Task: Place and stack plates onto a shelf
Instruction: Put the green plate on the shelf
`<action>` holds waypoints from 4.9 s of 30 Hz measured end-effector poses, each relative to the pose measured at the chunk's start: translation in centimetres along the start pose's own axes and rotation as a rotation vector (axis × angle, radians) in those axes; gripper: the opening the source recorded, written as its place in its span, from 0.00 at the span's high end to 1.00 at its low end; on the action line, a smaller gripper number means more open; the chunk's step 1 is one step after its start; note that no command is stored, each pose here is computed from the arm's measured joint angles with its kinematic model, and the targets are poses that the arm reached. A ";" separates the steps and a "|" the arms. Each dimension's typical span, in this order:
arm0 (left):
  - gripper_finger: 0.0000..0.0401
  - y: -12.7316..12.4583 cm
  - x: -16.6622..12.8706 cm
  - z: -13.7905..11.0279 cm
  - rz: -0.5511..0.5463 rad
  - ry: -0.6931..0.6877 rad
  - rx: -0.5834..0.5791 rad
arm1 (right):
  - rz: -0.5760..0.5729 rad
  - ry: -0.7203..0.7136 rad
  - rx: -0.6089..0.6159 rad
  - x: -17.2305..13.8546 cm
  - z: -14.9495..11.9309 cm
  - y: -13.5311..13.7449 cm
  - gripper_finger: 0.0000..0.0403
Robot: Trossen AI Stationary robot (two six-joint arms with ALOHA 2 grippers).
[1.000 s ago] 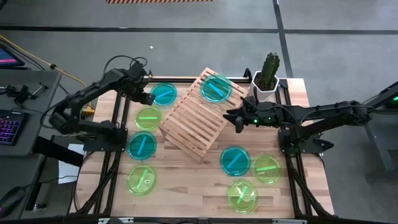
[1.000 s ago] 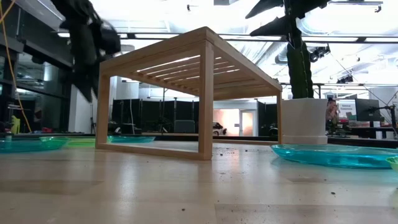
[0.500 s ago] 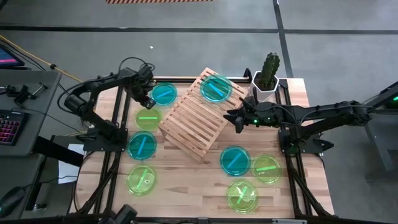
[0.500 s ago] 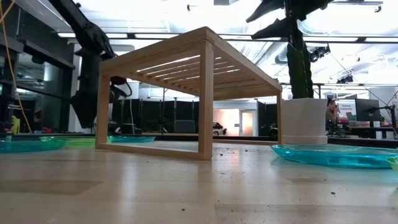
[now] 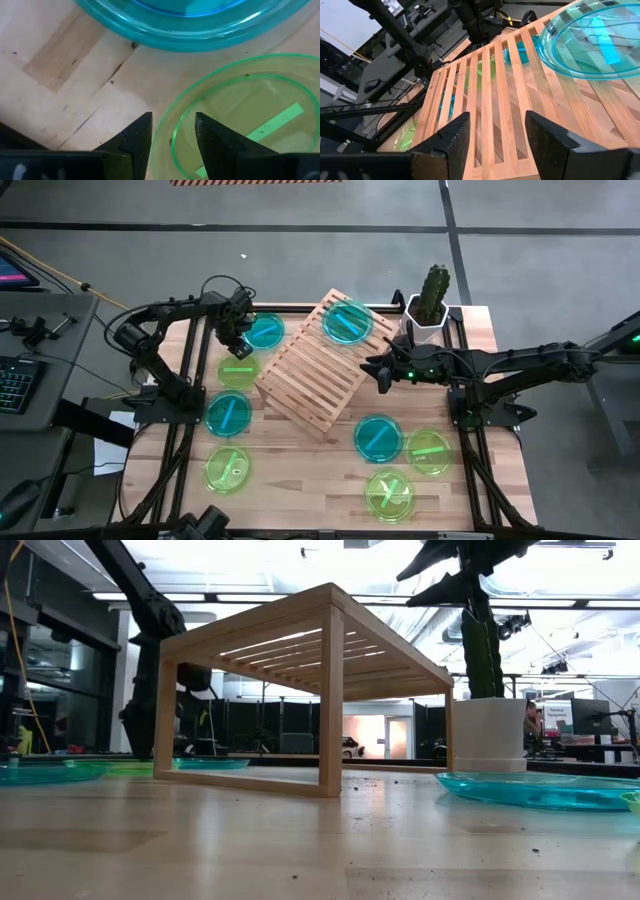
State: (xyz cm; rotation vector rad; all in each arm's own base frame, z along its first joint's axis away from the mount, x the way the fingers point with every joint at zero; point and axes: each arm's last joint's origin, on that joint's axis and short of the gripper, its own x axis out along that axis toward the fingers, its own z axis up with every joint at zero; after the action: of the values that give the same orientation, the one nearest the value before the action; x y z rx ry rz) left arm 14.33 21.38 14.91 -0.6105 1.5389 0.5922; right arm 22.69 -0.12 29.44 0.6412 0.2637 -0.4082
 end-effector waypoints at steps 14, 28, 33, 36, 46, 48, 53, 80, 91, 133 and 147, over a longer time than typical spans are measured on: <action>0.65 -0.2 0.3 0.1 -0.042 0.002 0.082 | -0.001 0.001 0.000 0.0 0.0 0.0 0.57; 0.70 -0.2 0.3 0.1 -0.043 -0.001 0.203 | -0.002 0.001 0.000 0.0 0.0 0.0 0.57; 0.73 -0.2 0.8 0.2 -0.050 0.021 0.209 | -0.003 0.002 -0.001 0.0 0.0 0.0 0.57; 0.74 -0.3 1.4 0.4 -0.041 0.054 0.216 | -0.003 0.002 -0.001 0.0 0.0 0.0 0.57; 0.81 -0.7 1.3 0.4 -0.007 0.065 0.249 | -0.021 -0.002 0.004 0.0 -0.1 -0.1 0.57; 0.88 -0.6 1.1 0.5 0.000 0.070 0.248 | -0.022 -0.001 0.004 0.0 -0.1 -0.1 0.57; 0.98 -0.3 -0.5 1.0 0.004 0.062 0.214 | -0.026 0.005 0.012 0.0 -0.1 -0.2 0.57; 1.00 1.7 -19.7 1.9 0.235 -0.140 0.001 | -0.047 0.031 -0.007 0.0 -0.4 -0.4 0.57; 1.00 -3.1 -31.3 -5.0 -0.181 -0.723 -0.038 | -0.004 -0.018 0.022 0.0 0.1 0.0 0.57; 1.00 -16.0 -16.9 0.5 -0.504 -0.483 0.042 | 0.047 -0.256 -0.020 -3.4 2.8 0.4 0.57; 0.79 -15.8 -16.7 0.8 -0.397 -0.526 0.046 | 0.047 -0.256 -0.018 -3.4 2.8 0.4 0.57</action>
State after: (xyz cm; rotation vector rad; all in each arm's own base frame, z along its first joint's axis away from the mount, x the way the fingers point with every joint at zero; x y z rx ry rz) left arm 26.59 11.02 31.38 -0.6417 0.9039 0.3709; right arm 20.16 -0.59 33.07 0.5695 0.0083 -0.4376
